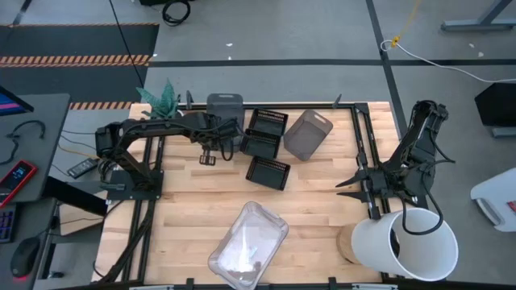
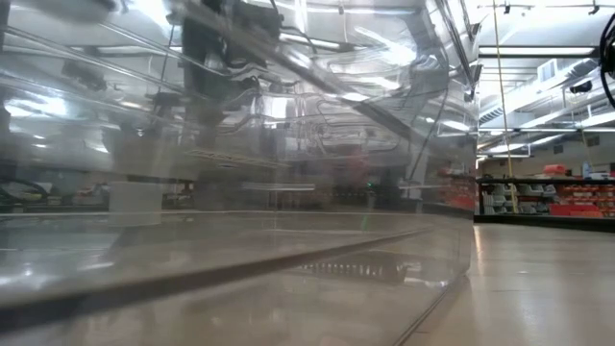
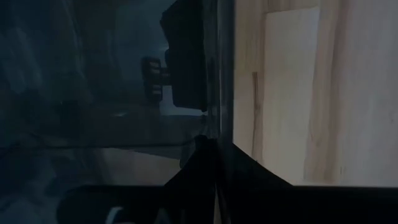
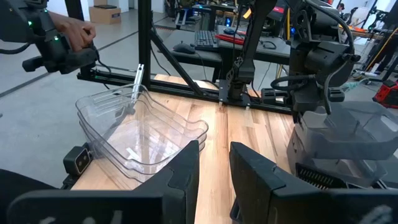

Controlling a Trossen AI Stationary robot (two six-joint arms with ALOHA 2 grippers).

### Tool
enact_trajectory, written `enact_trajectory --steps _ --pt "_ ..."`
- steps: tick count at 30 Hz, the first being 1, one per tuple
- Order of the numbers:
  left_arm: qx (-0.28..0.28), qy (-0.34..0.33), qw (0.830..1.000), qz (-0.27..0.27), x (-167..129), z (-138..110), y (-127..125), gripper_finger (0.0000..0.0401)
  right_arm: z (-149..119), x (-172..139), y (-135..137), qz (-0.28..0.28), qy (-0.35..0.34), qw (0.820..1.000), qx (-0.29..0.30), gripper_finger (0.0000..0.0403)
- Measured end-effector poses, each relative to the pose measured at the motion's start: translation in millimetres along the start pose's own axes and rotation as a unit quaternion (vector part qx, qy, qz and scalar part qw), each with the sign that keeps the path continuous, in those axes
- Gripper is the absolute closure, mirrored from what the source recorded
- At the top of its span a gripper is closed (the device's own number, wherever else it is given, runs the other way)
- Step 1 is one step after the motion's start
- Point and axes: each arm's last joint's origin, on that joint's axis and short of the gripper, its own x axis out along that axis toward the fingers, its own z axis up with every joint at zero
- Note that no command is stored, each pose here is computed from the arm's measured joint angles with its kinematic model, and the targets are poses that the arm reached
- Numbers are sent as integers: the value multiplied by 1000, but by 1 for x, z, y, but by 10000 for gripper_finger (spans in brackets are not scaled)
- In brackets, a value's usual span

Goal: Stack baskets by color
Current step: Stack the bottom black bin on top of the left black bin

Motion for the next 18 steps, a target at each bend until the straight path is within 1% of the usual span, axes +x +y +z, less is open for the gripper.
enact_trajectory --steps 6,12,18 --pt "-13 -4 999 -29 0 -1 -2 395 0 0 0 0 0 1000 0 308" --pt "-32 5 998 -56 0 -4 -5 376 0 0 0 0 0 1000 0 308" --pt "-41 5 997 -65 0 -4 -6 374 0 0 0 0 0 1000 0 308"
